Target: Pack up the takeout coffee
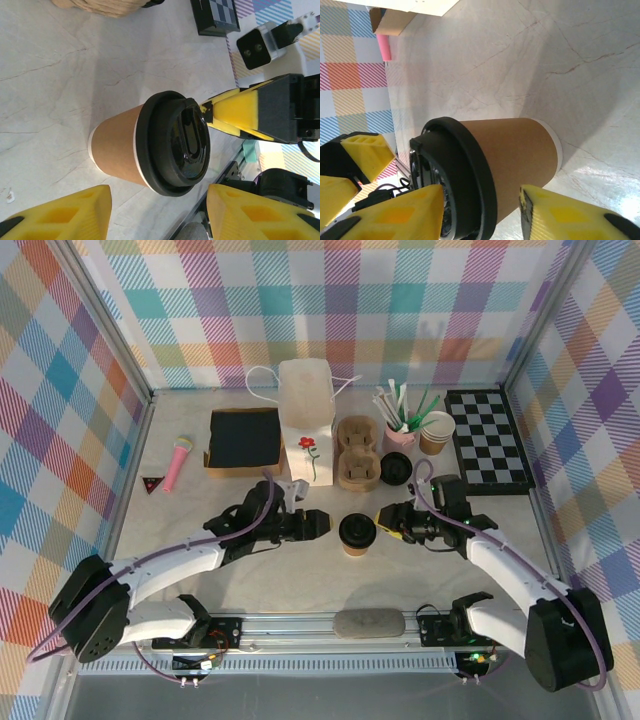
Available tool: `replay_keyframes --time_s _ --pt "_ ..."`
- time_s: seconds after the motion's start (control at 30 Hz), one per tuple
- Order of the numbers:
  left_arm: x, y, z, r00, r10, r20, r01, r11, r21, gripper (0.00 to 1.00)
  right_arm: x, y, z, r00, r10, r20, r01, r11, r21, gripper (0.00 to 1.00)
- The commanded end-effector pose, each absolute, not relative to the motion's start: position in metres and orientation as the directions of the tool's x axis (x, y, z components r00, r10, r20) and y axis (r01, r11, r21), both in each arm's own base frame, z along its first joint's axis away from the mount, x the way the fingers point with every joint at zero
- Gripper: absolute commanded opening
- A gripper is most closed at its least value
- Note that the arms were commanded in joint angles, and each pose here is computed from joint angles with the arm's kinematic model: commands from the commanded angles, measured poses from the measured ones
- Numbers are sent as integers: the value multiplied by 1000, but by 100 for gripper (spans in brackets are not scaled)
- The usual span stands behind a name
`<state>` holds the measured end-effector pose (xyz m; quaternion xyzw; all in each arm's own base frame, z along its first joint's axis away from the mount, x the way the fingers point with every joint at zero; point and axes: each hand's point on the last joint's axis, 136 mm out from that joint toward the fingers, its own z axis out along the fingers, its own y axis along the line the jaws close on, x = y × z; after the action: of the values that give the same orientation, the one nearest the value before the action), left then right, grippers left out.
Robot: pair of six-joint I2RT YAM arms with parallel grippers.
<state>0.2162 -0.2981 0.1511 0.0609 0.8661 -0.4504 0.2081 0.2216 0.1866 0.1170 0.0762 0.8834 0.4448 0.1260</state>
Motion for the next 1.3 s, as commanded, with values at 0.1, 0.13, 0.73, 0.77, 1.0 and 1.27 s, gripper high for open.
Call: replay_keyframes --time_s 0.1,0.13,0.73,0.77,1.0,1.27 --pt "220 -316 154 -898 -39 -438 334 588 -737 55 220 186 134 -954 216 -208 -31 617 786 63" --pt "220 -317 153 -899 -33 -436 334 590 -735 55 220 185 135 -953 216 -211 -33 620 784 65" --pt "226 -339 141 -910 12 -413 337 602 -724 56 211 193 126 -969 143 -202 -63 647 760 64" --pt "226 -339 139 -912 14 -411 335 604 -723 56 212 193 126 -969 140 -202 -65 647 760 64" --pt "224 -343 132 -915 28 -403 336 609 -719 56 212 200 122 -972 119 -203 -76 656 751 63" --pt "220 -341 122 -920 37 -389 328 616 -716 51 213 201 114 -972 122 -200 -67 674 736 59"
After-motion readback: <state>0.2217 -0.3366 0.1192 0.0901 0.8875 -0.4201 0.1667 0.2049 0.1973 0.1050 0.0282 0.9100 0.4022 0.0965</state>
